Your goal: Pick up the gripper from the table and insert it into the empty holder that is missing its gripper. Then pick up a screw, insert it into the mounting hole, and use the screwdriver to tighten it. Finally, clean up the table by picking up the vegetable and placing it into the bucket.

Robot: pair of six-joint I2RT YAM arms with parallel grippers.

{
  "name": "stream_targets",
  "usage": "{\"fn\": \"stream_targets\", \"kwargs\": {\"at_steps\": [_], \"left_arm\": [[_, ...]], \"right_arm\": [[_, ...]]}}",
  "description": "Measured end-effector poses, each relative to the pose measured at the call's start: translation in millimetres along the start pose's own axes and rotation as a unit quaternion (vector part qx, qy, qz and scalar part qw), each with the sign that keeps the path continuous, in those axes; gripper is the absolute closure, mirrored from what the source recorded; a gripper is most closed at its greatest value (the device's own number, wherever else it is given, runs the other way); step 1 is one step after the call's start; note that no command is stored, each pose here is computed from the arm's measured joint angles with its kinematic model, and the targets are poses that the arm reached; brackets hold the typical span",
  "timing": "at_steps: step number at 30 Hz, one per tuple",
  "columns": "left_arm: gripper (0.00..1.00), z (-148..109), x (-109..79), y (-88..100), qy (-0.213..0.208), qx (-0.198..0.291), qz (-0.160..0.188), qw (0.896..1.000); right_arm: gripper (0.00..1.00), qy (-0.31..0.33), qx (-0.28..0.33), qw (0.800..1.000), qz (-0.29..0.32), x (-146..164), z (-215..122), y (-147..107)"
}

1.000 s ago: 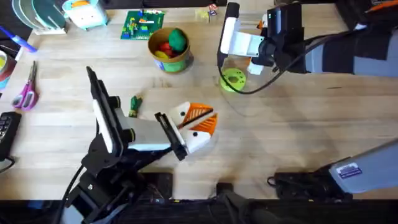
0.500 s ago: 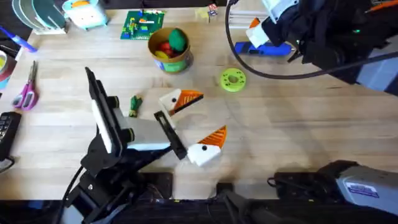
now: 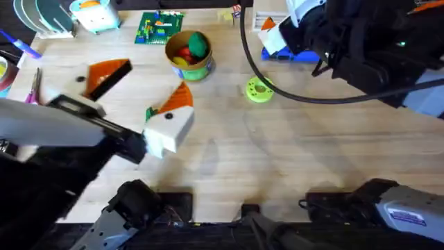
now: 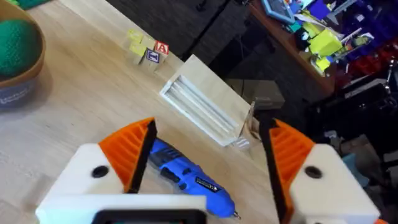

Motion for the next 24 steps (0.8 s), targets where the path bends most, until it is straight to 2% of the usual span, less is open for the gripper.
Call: {"fn": "stream_targets", "kwargs": {"at_steps": [2,4,7,9,10,12,16,20,24], "left_arm": [[0.011,-9,11.9,13.3,0.058,0.041,0.027,0.997],[0.01,-18,23.8,13.9,0.108,0.101,0.057,0.987],[0.01,-30,40.8,5.1,0.178,0.209,0.093,0.957],[0.01,-34,48.3,1.1,0.215,0.259,0.099,0.936],[0.01,-33,51.4,0.4,0.234,0.276,0.095,0.927],[0.011,-28,55.4,-0.3,0.264,0.29,0.074,0.917],[0.011,-23,62.5,-0.8,0.311,0.286,0.014,0.907],[0.008,-18,63.1,4.1,0.325,0.253,-0.058,0.909],[0.01,-17,61.5,4.0,0.324,0.247,-0.084,0.909]], "right_arm": [[0.01,0.002,-0.002,1.0,-0.001,2,-1,2],[0.01,0.003,-0.003,1.0,-0.001,2,-1,2],[0.01,0.003,-0.002,1.0,-0.001,2,-1,2],[0.01,0.003,-0.003,1.0,-0.001,2,-1,2],[0.01,0.003,-0.002,1.0,-0.001,2,-1,2],[0.01,0.003,-0.002,1.0,-0.001,2,-1,2],[0.01,0.003,-0.002,1.0,-0.001,2,-1,2],[0.01,0.003,-0.002,1.0,-0.001,2,-1,2],[0.01,0.003,-0.002,1.0,-0.001,2,-1,2]]}}
Point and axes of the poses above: each hand's point on the last joint's axis, 136 mm out from that joint toward the fingers, its own z axis out along the fingers, its own x axis along the line the jaws close on, y = z × x, the point moved 3 cm from there along -z, back along the fingers, and after that the axes turned 12 degrees about -z, right-handed, at the moved point
